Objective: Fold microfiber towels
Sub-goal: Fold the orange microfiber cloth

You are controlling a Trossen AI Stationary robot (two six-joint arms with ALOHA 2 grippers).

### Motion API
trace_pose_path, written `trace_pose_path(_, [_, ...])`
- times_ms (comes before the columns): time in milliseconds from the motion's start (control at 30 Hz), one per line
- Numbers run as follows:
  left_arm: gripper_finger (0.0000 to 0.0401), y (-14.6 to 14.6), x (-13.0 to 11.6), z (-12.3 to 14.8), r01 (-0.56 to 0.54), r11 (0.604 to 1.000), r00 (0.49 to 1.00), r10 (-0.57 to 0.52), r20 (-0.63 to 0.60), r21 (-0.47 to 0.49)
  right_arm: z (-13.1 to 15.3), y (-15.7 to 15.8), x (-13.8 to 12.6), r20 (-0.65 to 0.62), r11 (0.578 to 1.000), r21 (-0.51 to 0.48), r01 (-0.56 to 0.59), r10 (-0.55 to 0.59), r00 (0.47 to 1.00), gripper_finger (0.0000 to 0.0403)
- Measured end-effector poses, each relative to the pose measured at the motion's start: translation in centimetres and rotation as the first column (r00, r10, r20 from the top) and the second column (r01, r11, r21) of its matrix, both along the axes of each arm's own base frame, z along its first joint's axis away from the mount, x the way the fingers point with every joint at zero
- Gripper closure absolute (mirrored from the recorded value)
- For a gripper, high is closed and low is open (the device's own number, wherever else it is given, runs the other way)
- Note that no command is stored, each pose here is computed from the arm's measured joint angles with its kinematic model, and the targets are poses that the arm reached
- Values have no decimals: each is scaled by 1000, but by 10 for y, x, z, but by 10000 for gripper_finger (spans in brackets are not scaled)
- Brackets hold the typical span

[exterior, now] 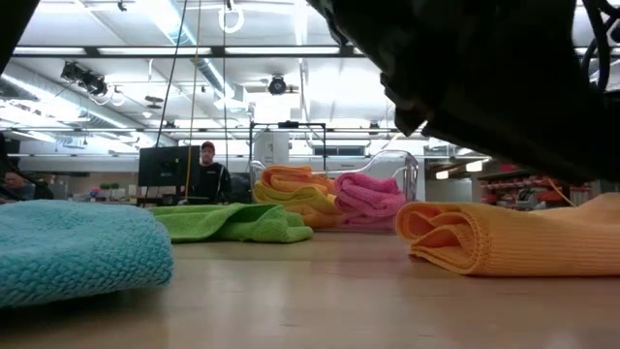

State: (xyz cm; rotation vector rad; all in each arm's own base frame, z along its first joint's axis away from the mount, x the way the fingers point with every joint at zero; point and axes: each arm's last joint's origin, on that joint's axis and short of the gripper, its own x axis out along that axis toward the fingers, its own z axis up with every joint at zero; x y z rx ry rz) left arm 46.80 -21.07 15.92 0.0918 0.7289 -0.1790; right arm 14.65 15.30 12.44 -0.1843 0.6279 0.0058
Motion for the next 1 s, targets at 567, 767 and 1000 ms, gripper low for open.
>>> trace_pose_path(567, [336,36,0,-27,-161,987,957,151,-248,-21,4,0,0,32,1000,-7,9,-9,999,155])
trace_pose_path(767, [352,61,4,-31,-263,961,928,277,-249,87,5,-1,1,51,1000,-10,27,-26,998,155])
trace_pose_path(1000, [368,69,-1,-34,-330,923,893,373,-253,196,8,-6,3,154,986,-87,145,-131,979,155])
